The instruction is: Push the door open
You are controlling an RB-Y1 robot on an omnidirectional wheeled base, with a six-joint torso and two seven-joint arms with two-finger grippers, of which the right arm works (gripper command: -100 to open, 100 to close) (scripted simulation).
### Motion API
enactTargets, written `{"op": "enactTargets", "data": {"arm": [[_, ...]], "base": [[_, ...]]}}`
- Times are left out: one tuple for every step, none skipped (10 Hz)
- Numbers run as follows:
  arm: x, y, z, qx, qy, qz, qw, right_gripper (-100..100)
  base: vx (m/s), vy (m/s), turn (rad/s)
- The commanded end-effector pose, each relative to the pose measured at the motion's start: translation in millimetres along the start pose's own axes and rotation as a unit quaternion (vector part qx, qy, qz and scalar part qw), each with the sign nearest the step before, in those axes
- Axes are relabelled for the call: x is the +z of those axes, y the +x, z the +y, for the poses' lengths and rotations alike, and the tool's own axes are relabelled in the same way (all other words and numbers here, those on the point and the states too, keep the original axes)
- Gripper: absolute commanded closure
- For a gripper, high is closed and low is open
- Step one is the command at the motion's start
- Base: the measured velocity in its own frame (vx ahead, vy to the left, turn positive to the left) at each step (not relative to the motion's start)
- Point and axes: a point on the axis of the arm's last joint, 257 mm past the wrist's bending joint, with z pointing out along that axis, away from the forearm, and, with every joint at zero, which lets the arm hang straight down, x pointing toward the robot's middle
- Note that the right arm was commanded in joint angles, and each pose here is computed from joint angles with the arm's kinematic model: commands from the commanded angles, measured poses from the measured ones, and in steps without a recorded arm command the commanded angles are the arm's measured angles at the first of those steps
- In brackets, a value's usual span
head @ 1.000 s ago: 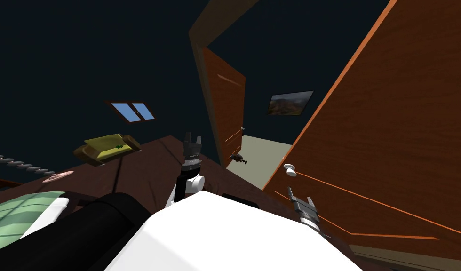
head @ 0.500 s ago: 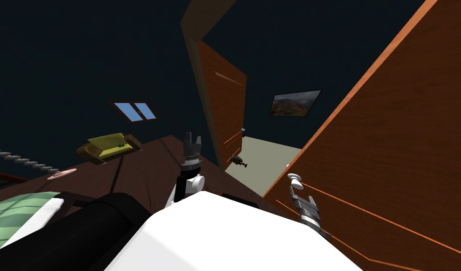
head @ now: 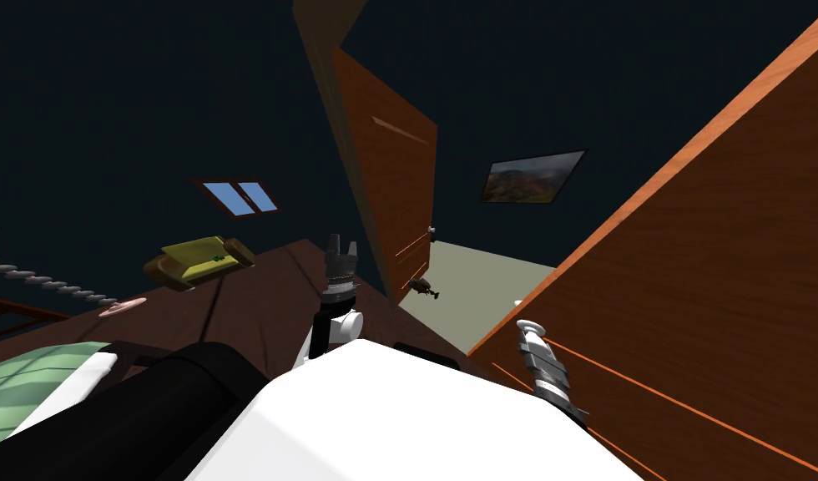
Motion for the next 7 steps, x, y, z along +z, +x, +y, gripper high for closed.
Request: {"op": "enactTargets", "data": {"arm": [[-1.9,-1.3,-0.6,0.0,0.0,-0.001,1.0,100],[-1.9,-1.3,-0.6,0.0,0.0,-0.001,1.0,100],[-1.9,-1.3,-0.6,0.0,0.0,-0.001,1.0,100],[-1.9,-1.3,-0.6,0.0,0.0,-0.001,1.0,100],[4.9,1.3,9.3,-0.003,-0.016,0.002,0.9999,100],[6.9,1.8,14.4,-0.004,-0.025,0.004,0.9997,100],[9.1,2.3,20.4,-0.005,-0.035,0.005,0.9994,100]], "base": [[-0.015,0.004,0.012],[0.0,0.0,0.0],[0.0,0.0,0.0],[0.0,0.0,0.0],[0.094,0.002,0.034],[0.171,0.003,0.019],[0.177,-0.021,0.006]]}}
